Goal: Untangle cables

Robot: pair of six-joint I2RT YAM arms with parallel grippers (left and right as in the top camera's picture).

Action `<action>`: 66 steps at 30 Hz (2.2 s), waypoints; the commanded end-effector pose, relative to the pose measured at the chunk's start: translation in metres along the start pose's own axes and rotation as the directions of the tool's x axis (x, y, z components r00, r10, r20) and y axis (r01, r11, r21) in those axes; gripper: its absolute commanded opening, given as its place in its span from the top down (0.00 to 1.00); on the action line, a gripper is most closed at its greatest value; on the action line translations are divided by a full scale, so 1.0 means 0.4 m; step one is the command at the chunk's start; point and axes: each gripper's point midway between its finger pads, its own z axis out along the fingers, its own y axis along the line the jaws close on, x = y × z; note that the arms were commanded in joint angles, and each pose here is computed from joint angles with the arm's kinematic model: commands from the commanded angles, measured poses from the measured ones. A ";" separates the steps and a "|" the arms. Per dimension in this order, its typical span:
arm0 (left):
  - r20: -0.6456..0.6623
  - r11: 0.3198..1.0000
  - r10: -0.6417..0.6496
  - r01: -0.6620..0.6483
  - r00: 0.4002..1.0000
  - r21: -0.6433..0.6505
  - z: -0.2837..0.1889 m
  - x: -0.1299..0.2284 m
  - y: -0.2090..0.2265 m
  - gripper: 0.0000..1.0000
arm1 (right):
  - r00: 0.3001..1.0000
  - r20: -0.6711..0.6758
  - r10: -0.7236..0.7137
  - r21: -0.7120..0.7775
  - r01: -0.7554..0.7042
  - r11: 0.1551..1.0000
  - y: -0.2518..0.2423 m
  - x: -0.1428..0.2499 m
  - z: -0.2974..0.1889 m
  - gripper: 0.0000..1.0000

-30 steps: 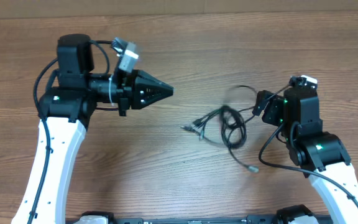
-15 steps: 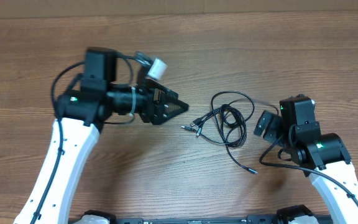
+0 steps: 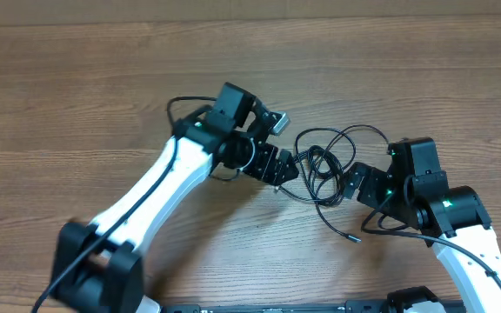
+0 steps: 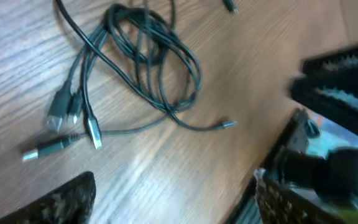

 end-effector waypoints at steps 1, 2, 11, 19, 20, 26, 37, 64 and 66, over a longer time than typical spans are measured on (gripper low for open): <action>-0.057 0.994 -0.083 0.087 0.995 0.073 0.087 0.009 0.003 0.18 | 0.986 0.067 0.154 0.034 -0.157 0.987 -0.020 -0.033 -0.008 0.00; -0.062 0.991 -0.103 0.107 0.993 0.074 0.105 0.007 0.005 0.17 | 0.974 0.081 0.213 0.038 -0.217 0.976 -0.030 -0.041 -0.010 0.00; -0.009 0.995 -0.083 0.082 0.997 -0.056 0.216 -0.012 -0.012 0.11 | 0.865 0.135 0.484 -0.050 -0.482 0.875 -0.093 -0.125 -0.029 0.00; -0.039 0.980 -0.172 0.167 0.984 -0.106 0.313 0.013 0.050 0.14 | 0.867 0.136 0.480 -0.081 -0.473 0.877 -0.080 -0.136 -0.031 0.00; -0.049 0.976 -0.192 0.186 0.980 -0.112 0.335 0.021 0.067 0.15 | 0.867 0.135 0.480 -0.080 -0.474 0.877 -0.080 -0.136 -0.031 0.00; -0.029 0.978 -0.180 0.176 0.983 -0.108 0.369 0.009 0.088 0.16 | 0.867 0.137 0.480 -0.081 -0.473 0.877 -0.080 -0.137 -0.031 0.00; 0.002 0.982 -0.123 0.122 0.992 -0.147 0.407 0.004 0.082 0.39 | 0.866 0.141 0.479 -0.086 -0.471 0.878 -0.078 -0.140 -0.032 0.00; 0.398 0.737 0.647 -0.668 0.650 -0.107 -0.227 -0.095 -0.336 0.96 | 0.995 0.082 -0.063 -0.443 0.093 0.892 0.118 -0.105 -0.075 0.00; 0.400 0.742 0.653 -0.648 0.643 -0.171 -0.261 -0.093 -0.329 0.96 | 0.984 0.109 -0.139 -0.529 0.176 0.830 0.160 -0.098 -0.099 0.00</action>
